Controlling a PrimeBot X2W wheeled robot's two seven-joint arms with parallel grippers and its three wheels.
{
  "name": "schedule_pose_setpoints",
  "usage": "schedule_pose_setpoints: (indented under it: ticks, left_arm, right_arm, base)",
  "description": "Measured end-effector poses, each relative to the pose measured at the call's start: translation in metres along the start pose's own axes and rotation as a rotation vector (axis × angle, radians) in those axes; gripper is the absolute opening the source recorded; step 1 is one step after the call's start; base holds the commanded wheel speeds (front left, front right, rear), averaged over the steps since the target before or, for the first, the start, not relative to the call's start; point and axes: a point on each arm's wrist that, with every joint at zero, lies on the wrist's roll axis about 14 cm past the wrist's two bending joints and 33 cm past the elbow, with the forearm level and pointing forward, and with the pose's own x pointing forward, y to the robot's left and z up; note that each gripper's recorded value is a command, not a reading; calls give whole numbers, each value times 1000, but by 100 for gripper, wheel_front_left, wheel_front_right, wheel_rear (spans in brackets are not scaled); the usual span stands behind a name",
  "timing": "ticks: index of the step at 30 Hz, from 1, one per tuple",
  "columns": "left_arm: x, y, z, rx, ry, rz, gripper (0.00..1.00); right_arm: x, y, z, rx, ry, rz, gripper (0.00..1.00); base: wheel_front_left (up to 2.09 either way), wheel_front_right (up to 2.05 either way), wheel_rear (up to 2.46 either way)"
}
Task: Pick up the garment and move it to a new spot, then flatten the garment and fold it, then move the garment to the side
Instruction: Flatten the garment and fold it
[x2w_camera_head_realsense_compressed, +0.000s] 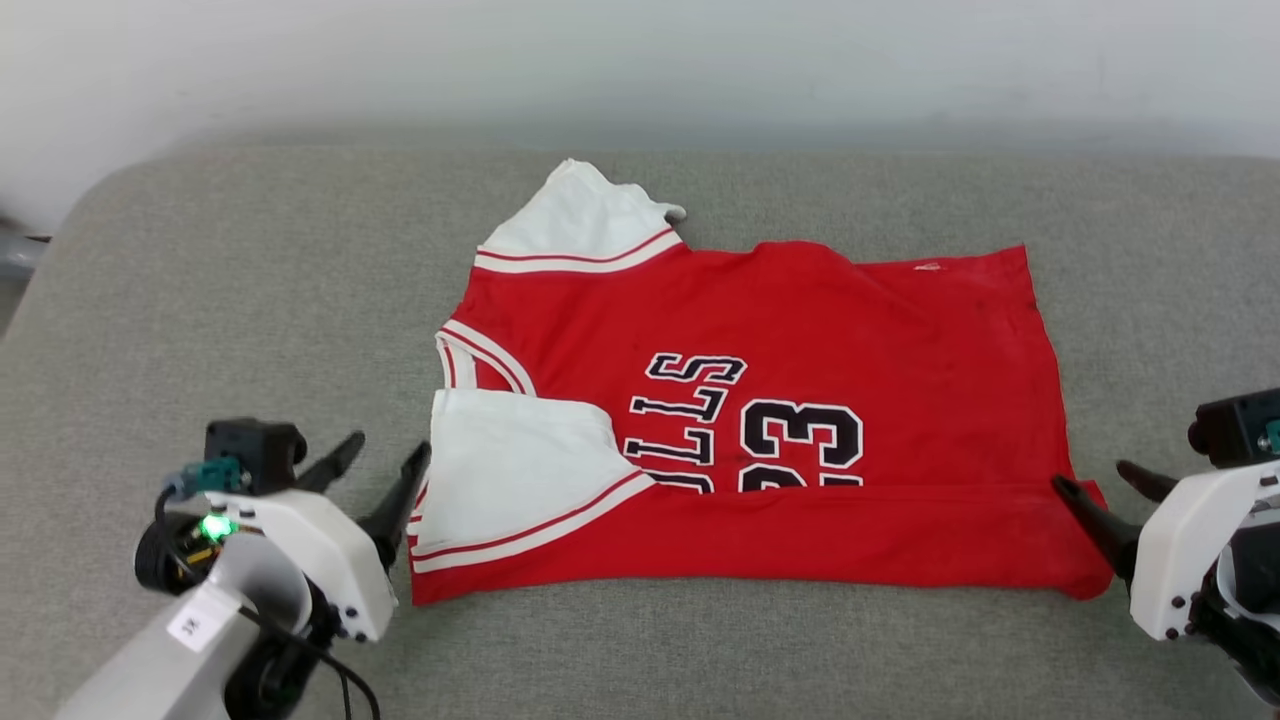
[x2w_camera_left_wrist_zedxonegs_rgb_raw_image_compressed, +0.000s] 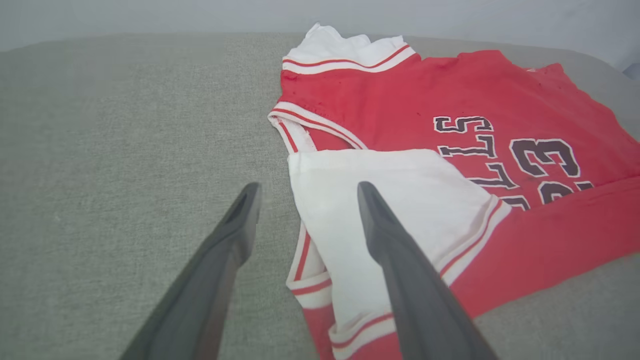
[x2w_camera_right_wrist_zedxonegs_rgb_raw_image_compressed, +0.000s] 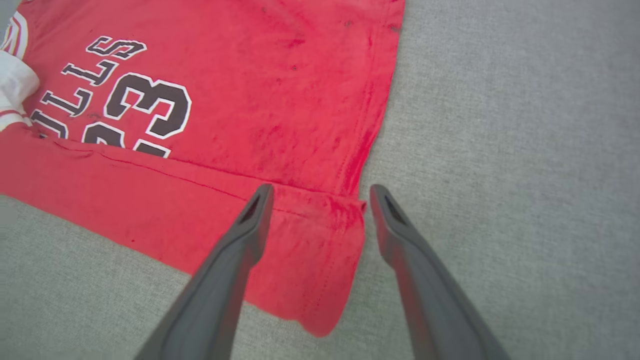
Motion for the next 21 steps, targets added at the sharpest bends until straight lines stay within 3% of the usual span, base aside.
schedule_pose_setpoints:
  ticks: [6, 21]
  left_arm:
    - [-23, -5, -5, -67, 3, 62, 100]
    - [-46, -26, -71, -85, 341, 68, 100]
  right_arm:
    - [-12, 1, -15, 30, 66, -49, 100]
    - [-25, 15, -38, 80, 224, -131, 100]
  base:
    - [0, 0, 0]
    - [0, 0, 0]
